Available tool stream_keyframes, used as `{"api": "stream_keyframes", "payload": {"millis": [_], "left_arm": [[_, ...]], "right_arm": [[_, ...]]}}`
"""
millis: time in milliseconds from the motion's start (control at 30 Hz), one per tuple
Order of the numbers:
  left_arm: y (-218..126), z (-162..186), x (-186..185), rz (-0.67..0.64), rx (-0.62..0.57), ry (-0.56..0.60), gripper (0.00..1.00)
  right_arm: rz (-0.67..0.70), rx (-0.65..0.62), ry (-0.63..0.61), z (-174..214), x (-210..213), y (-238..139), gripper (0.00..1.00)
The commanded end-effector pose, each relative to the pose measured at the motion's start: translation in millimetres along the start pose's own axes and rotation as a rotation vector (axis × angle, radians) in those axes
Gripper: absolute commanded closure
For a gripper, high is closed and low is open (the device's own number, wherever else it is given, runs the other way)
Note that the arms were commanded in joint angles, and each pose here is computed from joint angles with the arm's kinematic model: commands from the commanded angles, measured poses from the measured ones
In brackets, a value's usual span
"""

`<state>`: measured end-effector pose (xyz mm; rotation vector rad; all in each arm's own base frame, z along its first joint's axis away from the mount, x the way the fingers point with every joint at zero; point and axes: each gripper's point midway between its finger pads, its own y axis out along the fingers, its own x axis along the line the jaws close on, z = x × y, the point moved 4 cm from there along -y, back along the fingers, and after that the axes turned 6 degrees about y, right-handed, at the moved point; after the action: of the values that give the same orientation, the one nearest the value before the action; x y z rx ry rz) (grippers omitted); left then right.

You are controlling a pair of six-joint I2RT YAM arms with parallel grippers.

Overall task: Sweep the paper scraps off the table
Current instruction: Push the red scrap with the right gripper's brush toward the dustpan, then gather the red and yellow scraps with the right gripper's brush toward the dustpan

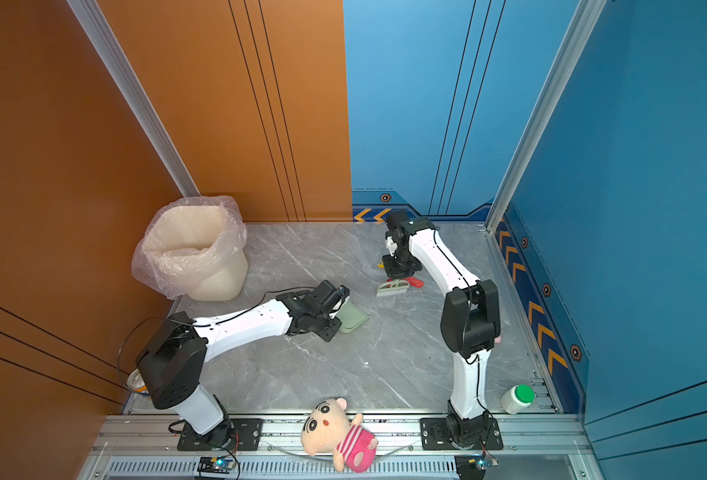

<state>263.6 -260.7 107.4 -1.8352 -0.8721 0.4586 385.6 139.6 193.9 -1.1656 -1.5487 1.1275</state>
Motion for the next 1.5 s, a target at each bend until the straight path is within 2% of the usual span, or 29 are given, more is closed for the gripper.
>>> {"api": "stream_keyframes", "payload": {"millis": [0,233,400,533,700,900,1200,1367,1467], "left_arm": [[0,-6,-4,-0.004,0.002,0.008,0.82],[4,-8,-7,-0.006,0.007,0.016,0.82],[5,-7,-8,-0.018,0.013,0.021,0.82],[5,-6,-11,-0.021,0.014,0.024,0.82],[6,-6,-15,-0.024,0.013,0.027,0.82],[8,-7,-17,-0.022,0.011,0.027,0.82],[12,-12,-22,-0.012,0.009,0.039,0.82],[16,-16,-28,0.009,0.010,0.053,0.83],[17,-18,-36,0.022,0.006,0.082,0.83]], "right_arm": [[-0.112,-0.073,-0.028,6,-1,-41,1.00],[-0.130,-0.259,0.132,-43,-26,-53,1.00],[-0.022,-0.427,0.273,-89,-45,-23,1.00],[0.078,-0.494,0.284,-113,-47,4,1.00],[0.140,-0.465,0.258,-125,-41,35,1.00],[0.183,-0.389,0.222,-110,-41,51,1.00],[0.129,-0.307,0.188,-41,-22,35,1.00],[0.109,-0.413,0.242,-31,-23,8,1.00],[0.168,-0.508,0.364,-32,-43,-9,1.00]]}}
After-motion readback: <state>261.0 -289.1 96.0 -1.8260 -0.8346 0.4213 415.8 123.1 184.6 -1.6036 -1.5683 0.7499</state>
